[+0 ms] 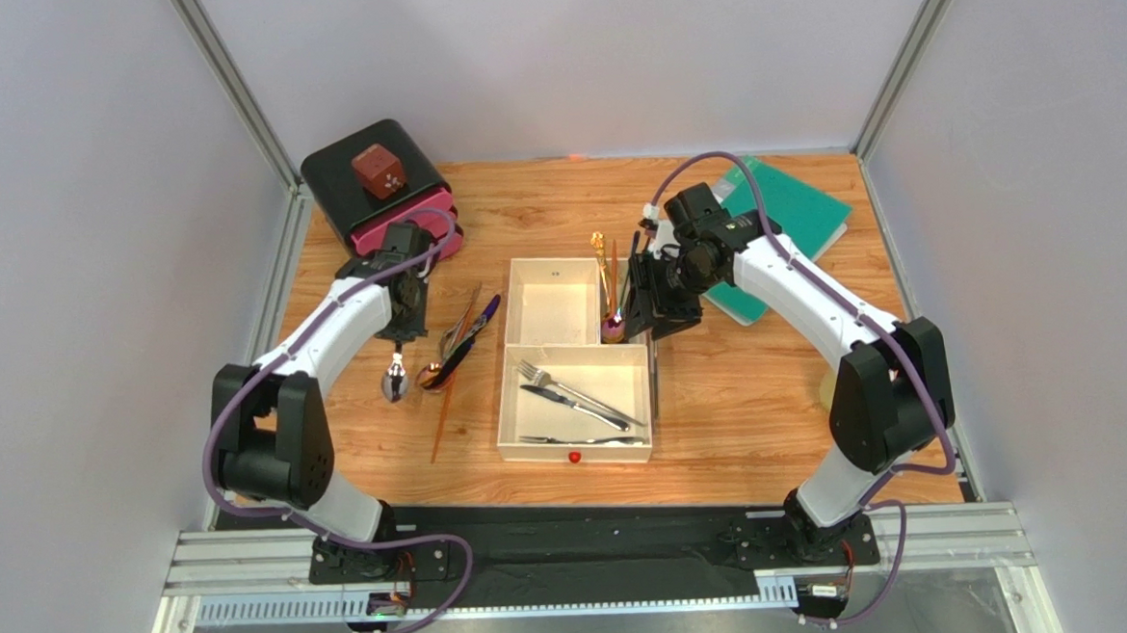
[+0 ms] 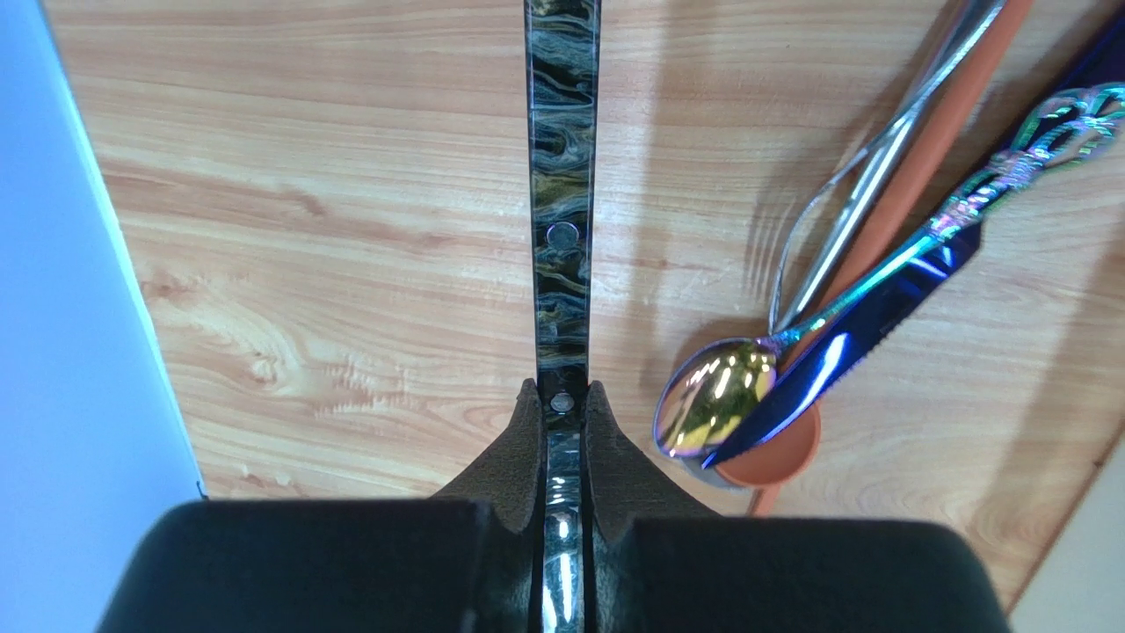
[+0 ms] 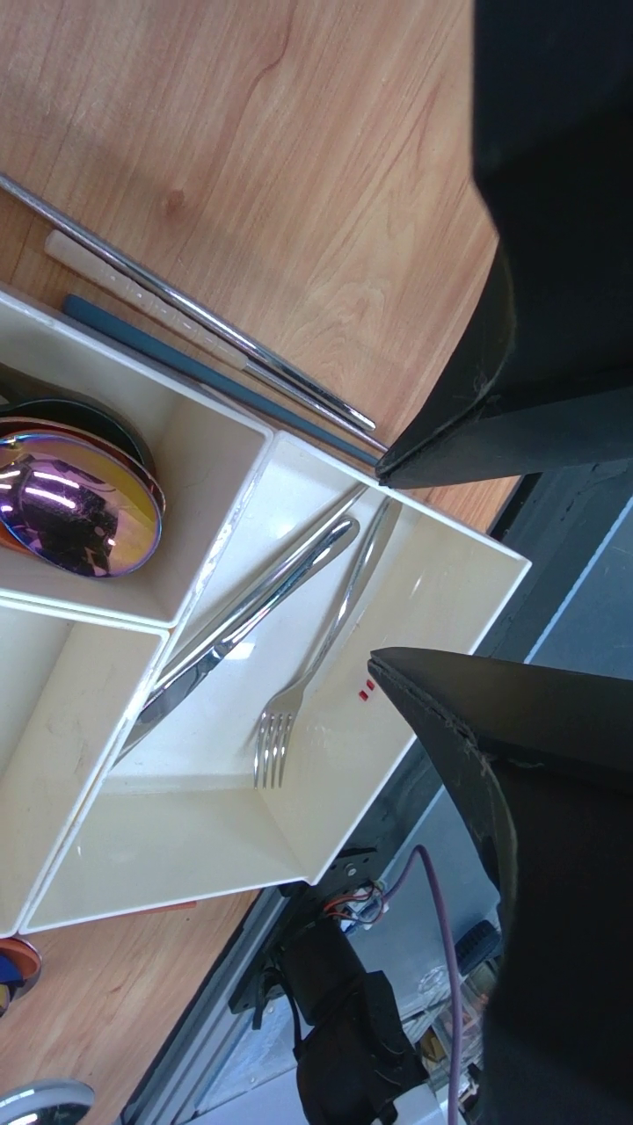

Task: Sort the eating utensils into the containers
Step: Pick up the spoon from the center of the board.

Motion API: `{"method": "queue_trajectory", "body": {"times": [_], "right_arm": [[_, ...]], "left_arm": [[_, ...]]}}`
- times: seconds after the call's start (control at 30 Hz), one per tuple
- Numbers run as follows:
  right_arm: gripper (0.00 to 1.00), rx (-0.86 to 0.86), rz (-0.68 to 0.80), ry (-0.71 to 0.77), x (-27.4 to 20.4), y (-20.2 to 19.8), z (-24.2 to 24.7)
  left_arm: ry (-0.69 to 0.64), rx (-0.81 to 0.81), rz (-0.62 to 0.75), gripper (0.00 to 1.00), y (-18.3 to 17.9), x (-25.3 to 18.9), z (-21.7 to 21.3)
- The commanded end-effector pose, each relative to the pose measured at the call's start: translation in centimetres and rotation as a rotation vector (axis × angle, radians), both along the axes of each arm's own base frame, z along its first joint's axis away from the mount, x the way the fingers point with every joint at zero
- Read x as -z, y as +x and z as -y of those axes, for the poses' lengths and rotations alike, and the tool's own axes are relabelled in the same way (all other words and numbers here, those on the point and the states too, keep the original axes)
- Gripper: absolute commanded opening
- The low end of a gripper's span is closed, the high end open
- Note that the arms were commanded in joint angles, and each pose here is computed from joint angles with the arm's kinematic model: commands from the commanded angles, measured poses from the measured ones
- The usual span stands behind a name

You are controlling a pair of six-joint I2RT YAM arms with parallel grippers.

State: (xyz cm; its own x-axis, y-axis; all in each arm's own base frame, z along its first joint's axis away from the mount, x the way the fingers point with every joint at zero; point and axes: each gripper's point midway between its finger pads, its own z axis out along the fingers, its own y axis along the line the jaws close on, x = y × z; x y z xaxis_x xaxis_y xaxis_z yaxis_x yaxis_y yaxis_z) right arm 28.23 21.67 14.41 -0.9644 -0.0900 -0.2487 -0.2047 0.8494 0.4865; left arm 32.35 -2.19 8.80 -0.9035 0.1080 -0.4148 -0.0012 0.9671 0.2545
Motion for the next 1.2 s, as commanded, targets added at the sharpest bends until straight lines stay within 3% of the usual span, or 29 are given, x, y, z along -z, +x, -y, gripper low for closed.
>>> {"method": "queue_trajectory", "body": {"times": [0.0, 0.23, 0.47, 0.63, 0.77, 1.03, 1.17], "right_arm": [[0.53, 0.038, 0.063, -0.007, -1.1, 0.6, 0.6], [0.52, 0.137, 0.103, -0.041, -1.2, 0.6, 1.9], [0.52, 0.185, 0.247, 0.043, -4.5, 1.9, 2.1], [0.51, 0.186, 0.290, 0.023, -4.7, 2.3, 2.6], [0.52, 0.257, 0.294, 0.042, -4.8, 2.6, 3.3], [0.51, 0.283, 0.267, 0.094, -5.2, 2.8, 2.6], [0.51, 0.378, 0.308, 0.011, -5.4, 3.3, 4.6]], "left_arm": [[-0.053, 0.017, 0.199, 0.00, 0.5, -6.6, 0.7], [-0.073, 0.212, 0.317, 0.00, -0.5, -10.2, 4.1], [-0.119, 0.264, 0.335, 0.00, -1.0, -10.2, 6.1], [-0.123, 0.275, 0.307, 0.00, -1.6, -8.9, 6.4], [-0.186, 0.283, 0.363, 0.00, -1.1, -11.1, 8.0], [-0.335, 0.337, 0.443, 0.00, 1.6, -14.9, 15.9], [-0.458, 0.366, 0.396, 0.00, 3.1, -13.9, 21.7]]}}
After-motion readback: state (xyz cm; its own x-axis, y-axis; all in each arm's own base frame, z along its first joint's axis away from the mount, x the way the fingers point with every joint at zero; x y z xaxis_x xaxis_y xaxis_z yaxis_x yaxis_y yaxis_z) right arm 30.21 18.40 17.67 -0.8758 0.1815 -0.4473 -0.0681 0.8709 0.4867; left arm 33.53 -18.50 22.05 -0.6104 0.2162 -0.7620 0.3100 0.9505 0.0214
